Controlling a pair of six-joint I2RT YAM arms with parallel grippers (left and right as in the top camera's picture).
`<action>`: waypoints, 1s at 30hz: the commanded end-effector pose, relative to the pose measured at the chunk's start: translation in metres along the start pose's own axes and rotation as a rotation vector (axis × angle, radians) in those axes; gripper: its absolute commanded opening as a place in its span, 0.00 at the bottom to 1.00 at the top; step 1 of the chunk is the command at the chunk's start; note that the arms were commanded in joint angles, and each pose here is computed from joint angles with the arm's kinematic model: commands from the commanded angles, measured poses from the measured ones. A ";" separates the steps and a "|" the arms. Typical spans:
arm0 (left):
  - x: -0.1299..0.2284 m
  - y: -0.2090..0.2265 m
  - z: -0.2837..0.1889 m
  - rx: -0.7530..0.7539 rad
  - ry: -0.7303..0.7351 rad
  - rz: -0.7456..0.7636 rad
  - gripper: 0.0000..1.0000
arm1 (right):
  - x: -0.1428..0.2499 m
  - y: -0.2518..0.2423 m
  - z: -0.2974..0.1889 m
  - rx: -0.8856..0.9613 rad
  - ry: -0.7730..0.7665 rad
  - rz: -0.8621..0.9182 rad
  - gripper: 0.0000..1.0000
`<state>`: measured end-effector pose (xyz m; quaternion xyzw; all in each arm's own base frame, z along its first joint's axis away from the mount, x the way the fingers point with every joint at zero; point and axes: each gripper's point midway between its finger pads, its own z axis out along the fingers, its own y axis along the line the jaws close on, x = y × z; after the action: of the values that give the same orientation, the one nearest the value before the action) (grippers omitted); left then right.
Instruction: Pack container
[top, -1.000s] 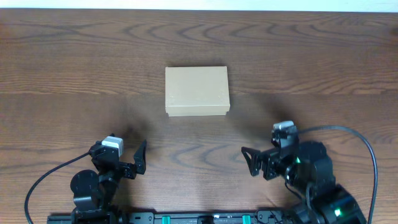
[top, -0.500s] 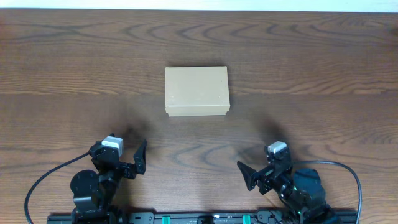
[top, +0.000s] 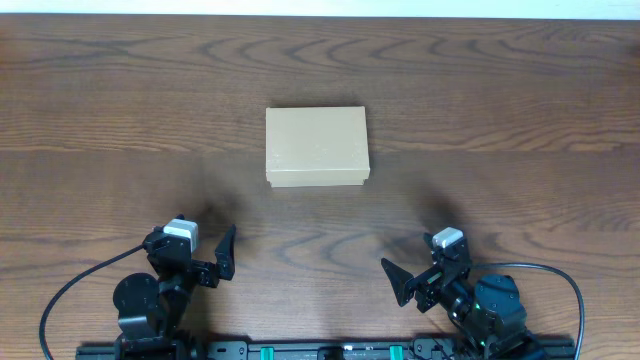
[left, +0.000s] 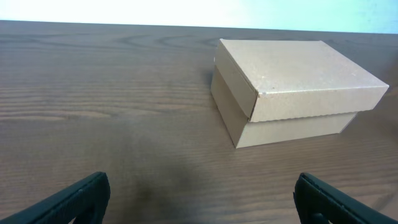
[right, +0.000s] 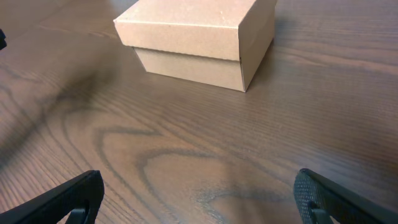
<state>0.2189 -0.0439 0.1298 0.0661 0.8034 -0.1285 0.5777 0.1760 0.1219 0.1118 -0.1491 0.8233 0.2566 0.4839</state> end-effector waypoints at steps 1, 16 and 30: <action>0.008 0.000 0.002 0.010 0.014 -0.021 0.95 | 0.001 0.002 0.000 -0.013 -0.001 -0.012 0.99; 0.008 0.000 0.002 0.010 0.014 -0.021 0.96 | 0.001 0.002 0.000 -0.012 -0.002 -0.011 0.99; 0.008 0.000 0.002 0.010 0.014 -0.021 0.96 | 0.000 0.001 0.000 -0.005 -0.004 -0.008 0.99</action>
<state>0.2189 -0.0439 0.1298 0.0661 0.8034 -0.1285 0.5777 0.1765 0.1212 0.1118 -0.1475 0.8236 0.2557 0.4843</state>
